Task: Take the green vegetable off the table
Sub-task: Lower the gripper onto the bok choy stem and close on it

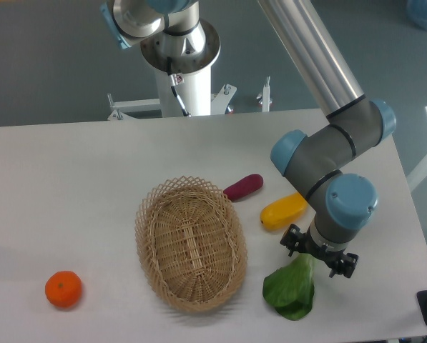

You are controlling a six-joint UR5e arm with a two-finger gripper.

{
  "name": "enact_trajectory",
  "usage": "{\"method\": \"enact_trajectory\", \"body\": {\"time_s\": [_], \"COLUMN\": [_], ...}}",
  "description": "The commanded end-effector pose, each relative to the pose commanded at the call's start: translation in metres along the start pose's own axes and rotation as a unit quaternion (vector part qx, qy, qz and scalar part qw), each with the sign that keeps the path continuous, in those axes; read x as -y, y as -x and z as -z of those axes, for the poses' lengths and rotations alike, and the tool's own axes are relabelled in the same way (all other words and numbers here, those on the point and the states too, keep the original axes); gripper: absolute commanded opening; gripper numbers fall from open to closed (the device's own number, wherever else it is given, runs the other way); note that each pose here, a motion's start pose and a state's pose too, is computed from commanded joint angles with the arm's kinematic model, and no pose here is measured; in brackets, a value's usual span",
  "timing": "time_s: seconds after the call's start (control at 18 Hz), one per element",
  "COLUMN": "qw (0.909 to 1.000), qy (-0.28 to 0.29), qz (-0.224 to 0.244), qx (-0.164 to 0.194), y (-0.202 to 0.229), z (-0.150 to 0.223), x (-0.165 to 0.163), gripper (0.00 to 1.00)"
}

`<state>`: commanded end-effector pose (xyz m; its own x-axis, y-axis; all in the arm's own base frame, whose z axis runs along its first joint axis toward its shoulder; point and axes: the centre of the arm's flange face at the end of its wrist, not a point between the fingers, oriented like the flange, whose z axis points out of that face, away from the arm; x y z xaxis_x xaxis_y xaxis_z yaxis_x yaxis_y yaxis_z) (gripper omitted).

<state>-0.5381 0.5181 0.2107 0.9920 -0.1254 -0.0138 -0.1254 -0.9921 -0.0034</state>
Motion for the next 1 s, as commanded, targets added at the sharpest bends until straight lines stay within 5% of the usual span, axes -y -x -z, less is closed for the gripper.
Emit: {"method": "enact_trajectory", "body": {"time_s": [0.5, 0.89, 1.0], "qw": [0.9987, 0.9969, 0.9967], "qy": [0.028, 0.047, 0.045], "qz": [-0.006, -0.007, -0.007], "qx": [0.042, 0.063, 0.066], "y": [-0.007, -0.002, 0.001], "z": [-0.026, -0.013, -0.007], "x": [0.000, -0.002, -0.003], "gripper": [0.99, 0.06, 0.04]}}
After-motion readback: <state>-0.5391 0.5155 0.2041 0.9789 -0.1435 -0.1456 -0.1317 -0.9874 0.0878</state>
